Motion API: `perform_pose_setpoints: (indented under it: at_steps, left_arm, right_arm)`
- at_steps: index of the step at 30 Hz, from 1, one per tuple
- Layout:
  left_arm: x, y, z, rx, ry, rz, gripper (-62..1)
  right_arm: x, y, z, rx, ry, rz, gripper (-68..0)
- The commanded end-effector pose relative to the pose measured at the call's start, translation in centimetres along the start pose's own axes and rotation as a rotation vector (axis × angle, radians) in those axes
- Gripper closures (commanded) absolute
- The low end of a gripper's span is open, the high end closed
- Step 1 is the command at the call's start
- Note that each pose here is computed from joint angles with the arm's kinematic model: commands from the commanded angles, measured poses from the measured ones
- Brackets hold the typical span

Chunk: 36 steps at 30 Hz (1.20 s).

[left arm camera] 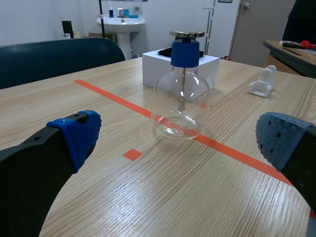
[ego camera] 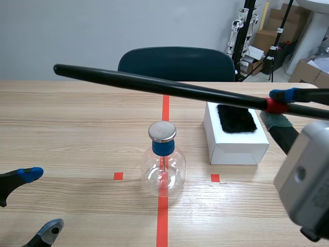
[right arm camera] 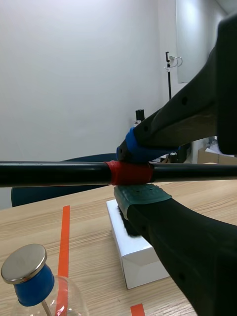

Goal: Do the electroscope experiment. move the rod toward and away from the electroscope

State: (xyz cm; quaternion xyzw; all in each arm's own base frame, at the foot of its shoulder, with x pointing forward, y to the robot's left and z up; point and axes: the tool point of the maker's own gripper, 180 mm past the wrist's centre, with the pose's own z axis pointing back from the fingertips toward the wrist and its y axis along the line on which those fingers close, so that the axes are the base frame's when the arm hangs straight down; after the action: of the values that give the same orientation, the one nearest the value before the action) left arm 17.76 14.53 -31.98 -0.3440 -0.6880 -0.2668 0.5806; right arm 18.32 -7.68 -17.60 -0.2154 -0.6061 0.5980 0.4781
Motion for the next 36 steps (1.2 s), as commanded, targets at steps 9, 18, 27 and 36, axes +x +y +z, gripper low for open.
perform_pose_setpoints:
  at_steps: [9, 18, 27, 36]
  left_arm:
    - [0.7, 0.6, 0.1, 0.008, -0.021, -0.018, -62.3]
    - [0.7, 0.6, 0.1, 0.008, -0.021, -0.018, -62.3]
    - [0.7, 0.6, 0.1, 0.008, -0.021, -0.018, -62.3]
    - [0.7, 0.6, 0.1, 0.008, -0.021, -0.018, -62.3]
  right_arm:
    - [0.4, -1.3, -0.1, -0.036, -0.012, 0.041, -3.7]
    - [-0.3, -3.8, 0.2, -0.168, 0.019, 0.095, -3.7]
    - [-3.6, -7.4, -0.1, -0.282, 0.138, 0.165, -3.7]
    - [-9.4, -8.4, -1.1, -0.300, 0.263, 0.267, -3.7]
